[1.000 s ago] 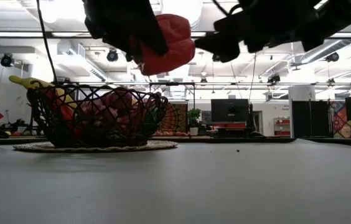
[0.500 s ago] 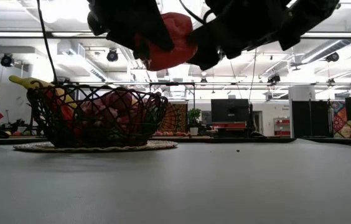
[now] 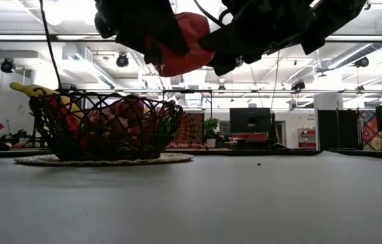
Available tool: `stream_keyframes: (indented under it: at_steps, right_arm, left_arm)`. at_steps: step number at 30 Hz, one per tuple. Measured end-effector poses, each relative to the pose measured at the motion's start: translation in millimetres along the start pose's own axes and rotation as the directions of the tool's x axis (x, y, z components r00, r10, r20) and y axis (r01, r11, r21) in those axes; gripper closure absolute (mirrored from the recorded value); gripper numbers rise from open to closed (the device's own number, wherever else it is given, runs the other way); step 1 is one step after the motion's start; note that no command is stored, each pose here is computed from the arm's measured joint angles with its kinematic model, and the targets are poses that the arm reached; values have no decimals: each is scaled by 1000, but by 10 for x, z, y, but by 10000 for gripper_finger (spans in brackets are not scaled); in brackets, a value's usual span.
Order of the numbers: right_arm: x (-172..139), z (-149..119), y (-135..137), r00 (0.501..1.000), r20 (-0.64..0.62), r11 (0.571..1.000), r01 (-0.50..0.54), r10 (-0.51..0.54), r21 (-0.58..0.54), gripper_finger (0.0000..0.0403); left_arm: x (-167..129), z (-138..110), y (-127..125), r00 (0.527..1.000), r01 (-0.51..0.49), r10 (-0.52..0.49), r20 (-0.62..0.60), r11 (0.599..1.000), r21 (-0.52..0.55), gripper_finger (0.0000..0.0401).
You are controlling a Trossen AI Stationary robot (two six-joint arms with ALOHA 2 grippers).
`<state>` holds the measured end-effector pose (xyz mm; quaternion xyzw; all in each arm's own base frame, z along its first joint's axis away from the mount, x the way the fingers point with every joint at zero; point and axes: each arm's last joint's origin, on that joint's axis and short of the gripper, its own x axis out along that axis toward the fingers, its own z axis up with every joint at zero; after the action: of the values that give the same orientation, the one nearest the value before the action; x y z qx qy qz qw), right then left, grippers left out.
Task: Build produce basket
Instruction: Put the bell pepper into the wire basket
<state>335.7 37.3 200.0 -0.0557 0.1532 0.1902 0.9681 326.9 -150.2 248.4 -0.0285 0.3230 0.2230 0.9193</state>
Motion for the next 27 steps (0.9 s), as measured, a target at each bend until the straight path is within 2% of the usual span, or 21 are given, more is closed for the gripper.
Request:
stream_keyframes:
  at_steps: [6, 10, 17, 24, 27]
  right_arm:
    - [-46, -35, 0, 1000, -8, 999, -17, 17, -47, 202]
    - [-107, -73, -33, 999, -21, 999, -26, 25, -38, 202]
    - [-234, -164, -112, 999, -36, 999, 2, -4, -42, 201]
    - [-374, -420, -42, 993, 105, 998, 54, -51, -31, 199]
    - [-477, -509, 13, 977, 203, 997, 70, -61, -37, 198]
  left_arm:
    - [-2, 7, -20, 999, 34, -34, -6, 999, 7, 87]
    - [-9, 6, -20, 999, 51, -50, -21, 996, 68, 65]
    - [-94, 40, 19, 997, 71, -70, -14, 994, 86, 59]
    - [-168, -64, -40, 999, 21, -25, 34, 992, 121, 58]
    - [-167, -117, -48, 997, -25, 15, 76, 992, 126, 58]
